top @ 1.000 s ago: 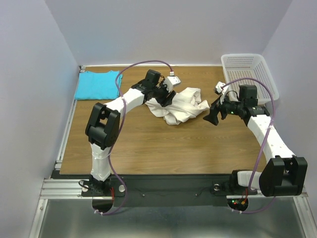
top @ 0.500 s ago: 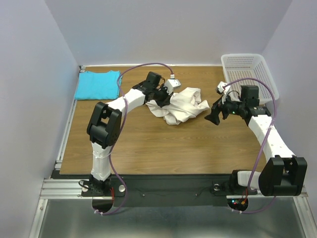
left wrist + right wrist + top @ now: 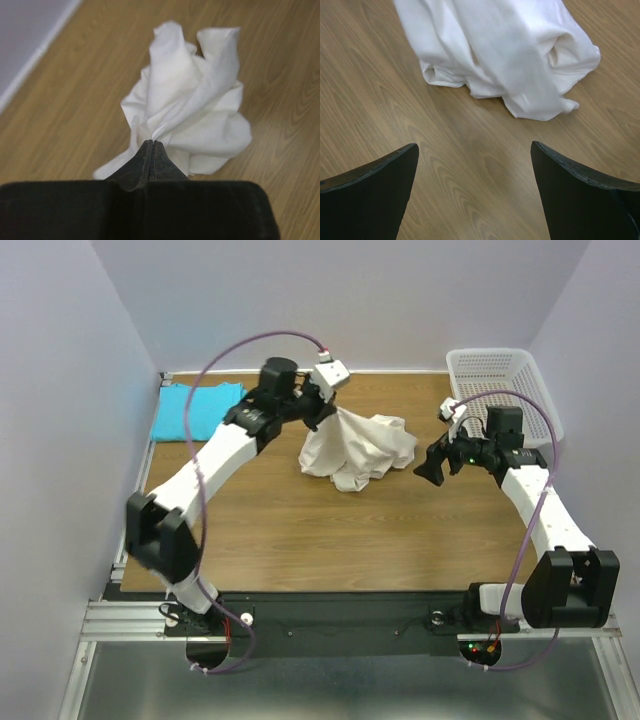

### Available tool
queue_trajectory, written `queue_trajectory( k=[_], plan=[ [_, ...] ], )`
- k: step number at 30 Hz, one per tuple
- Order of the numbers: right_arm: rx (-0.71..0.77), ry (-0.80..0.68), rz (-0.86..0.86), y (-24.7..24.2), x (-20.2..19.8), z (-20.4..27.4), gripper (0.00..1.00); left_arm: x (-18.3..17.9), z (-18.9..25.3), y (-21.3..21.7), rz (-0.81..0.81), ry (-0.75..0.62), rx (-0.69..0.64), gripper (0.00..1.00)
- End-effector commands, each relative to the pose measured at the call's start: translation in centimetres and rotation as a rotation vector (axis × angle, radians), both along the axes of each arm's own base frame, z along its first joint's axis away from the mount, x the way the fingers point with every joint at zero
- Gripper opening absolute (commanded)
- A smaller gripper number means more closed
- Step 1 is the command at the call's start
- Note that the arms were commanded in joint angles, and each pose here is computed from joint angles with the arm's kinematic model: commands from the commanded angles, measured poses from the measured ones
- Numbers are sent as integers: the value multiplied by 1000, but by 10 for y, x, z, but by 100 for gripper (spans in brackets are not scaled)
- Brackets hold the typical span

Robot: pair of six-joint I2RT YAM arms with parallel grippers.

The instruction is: Fold and stack the t-shirts

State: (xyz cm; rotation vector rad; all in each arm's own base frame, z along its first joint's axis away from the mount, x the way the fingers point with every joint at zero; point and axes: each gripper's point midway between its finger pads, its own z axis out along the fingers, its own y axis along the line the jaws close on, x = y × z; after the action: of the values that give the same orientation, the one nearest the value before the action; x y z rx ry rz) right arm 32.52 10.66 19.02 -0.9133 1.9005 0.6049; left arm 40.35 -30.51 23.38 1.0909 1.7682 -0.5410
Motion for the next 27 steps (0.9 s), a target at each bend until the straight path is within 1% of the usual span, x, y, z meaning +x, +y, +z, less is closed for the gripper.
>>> queue_trajectory(
  k=[1,4,7,10,12,13,15,16,18,19,20,22,24,25,26,27],
  plan=[
    [23,-34,-31,-2,18,25,99,-36,124,16,7,-239,-198,0],
    [35,-45,-24,0,22,34,99,-48,139,24,21,-258,-228,0],
    [55,-63,-4,4,26,46,99,-66,171,38,50,-313,-278,0],
    [81,-60,14,9,34,55,99,-77,192,50,82,-341,-315,0],
    [102,-40,24,13,38,56,99,-83,198,55,96,-343,-331,0],
    [117,-4,33,18,41,49,99,-89,204,59,97,-349,-341,0],
    [116,4,29,19,48,49,98,-96,207,60,94,-342,-357,0],
    [103,29,52,34,50,40,98,-101,209,64,97,-347,-365,0],
    [93,47,61,42,55,34,98,-106,211,67,97,-350,-369,0],
    [92,39,65,46,61,38,97,-108,207,68,100,-342,-365,0],
    [97,84,66,51,68,25,97,-113,210,73,107,-351,-370,0],
    [104,95,68,57,81,26,95,-116,203,77,122,-338,-362,0],
    [96,136,68,65,94,9,94,-123,202,82,129,-338,-367,0],
    [82,121,54,71,105,13,94,-128,198,86,138,-330,-372,0],
    [73,162,39,76,116,-5,94,-131,196,88,140,-320,-374,0],
    [71,177,26,79,123,-10,93,-133,194,90,148,-313,-376,0]
  ],
)
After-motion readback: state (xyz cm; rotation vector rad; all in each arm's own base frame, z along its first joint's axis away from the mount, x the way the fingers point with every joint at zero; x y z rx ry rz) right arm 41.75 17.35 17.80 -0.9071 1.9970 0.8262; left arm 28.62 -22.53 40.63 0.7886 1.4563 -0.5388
